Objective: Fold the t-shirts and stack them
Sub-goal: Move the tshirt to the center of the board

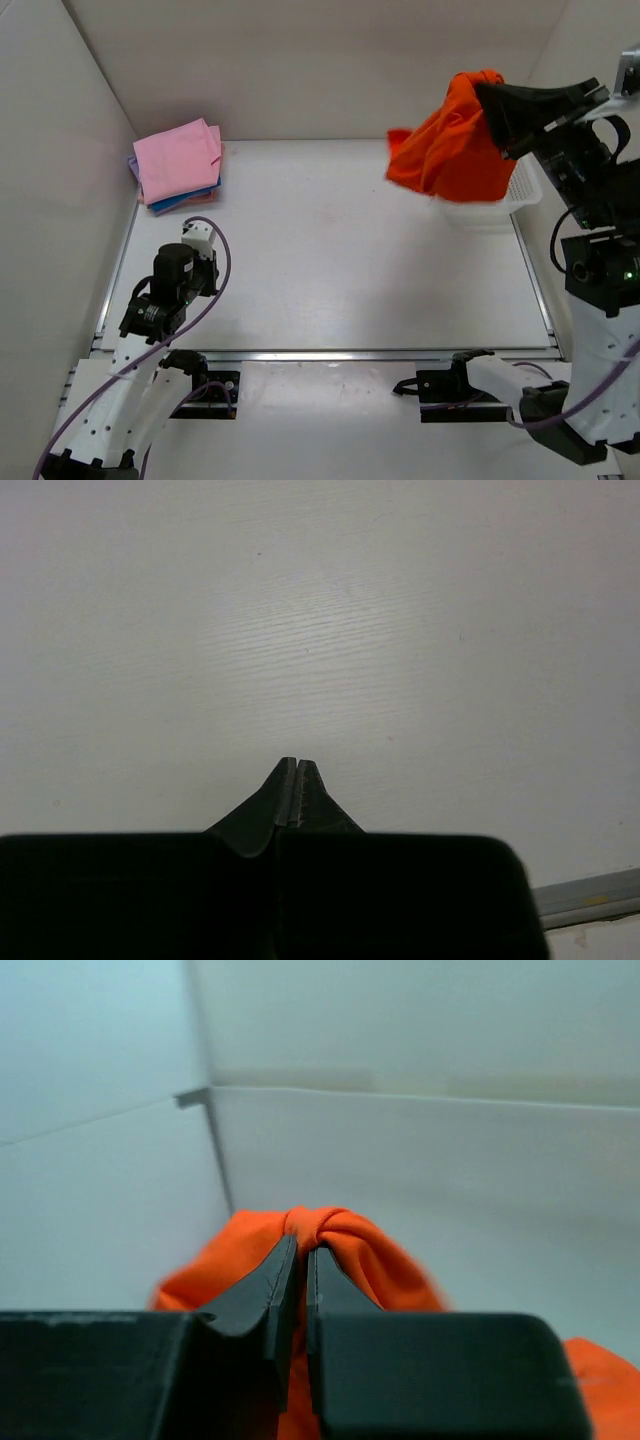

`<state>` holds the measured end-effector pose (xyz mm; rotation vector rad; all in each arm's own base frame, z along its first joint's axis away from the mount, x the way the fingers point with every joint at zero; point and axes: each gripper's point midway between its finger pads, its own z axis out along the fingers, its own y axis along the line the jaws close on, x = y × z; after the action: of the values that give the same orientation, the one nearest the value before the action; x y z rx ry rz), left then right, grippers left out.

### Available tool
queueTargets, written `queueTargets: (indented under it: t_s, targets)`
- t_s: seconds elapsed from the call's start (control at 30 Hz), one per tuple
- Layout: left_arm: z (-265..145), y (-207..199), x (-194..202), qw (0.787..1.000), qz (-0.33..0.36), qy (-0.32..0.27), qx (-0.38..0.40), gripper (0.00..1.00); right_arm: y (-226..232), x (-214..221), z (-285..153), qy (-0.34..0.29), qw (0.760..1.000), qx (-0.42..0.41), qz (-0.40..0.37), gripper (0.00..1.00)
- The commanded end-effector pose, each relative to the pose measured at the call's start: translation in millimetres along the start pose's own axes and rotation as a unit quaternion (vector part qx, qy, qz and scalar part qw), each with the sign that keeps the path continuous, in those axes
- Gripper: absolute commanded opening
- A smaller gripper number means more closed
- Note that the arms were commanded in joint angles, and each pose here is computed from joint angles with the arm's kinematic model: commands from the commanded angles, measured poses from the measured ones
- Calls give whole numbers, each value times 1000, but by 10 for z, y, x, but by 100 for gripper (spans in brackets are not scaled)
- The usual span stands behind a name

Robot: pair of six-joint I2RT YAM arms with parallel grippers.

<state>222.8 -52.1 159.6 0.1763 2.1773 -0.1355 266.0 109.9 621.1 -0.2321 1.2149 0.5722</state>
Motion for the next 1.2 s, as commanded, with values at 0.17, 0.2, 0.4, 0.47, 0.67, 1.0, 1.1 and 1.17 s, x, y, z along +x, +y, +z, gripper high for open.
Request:
queueTargets:
  t_s: [0.17, 0.2, 0.4, 0.47, 0.67, 1.0, 1.1, 1.17]
  targets:
    - [-155, 40, -182, 999, -20, -21, -14, 7, 273, 2464, 516, 250, 961, -23, 116, 0]
    - [-177, 32, -238, 999, -19, -31, -11, 10, 373, 2791, 563, 285, 949, -31, 134, 0]
    - [-157, -11, -247, 999, -19, -32, 2, 37, 714, 4451, 370, 482, 859, -36, 169, 26]
    - [-101, -62, -219, 999, -13, -26, 15, 44, 662, 4661, 263, 494, 852, -20, 171, 38]
    - [149, -293, -246, 995, -70, -25, 66, 47, 288, 4808, -71, 503, 845, 19, 179, 45]
    - [758, -1889, -269, 936, -198, 42, 288, 40, -179, 4861, -1169, 523, 827, 100, 179, 44]
    - [952, -2155, -341, 927, -212, 54, 303, 42, -266, 4921, -1489, 546, 809, 123, 178, 44]
    - [1054, -2278, -387, 927, -217, 56, 301, 48, -305, 4900, -1608, 538, 811, 132, 187, 45]
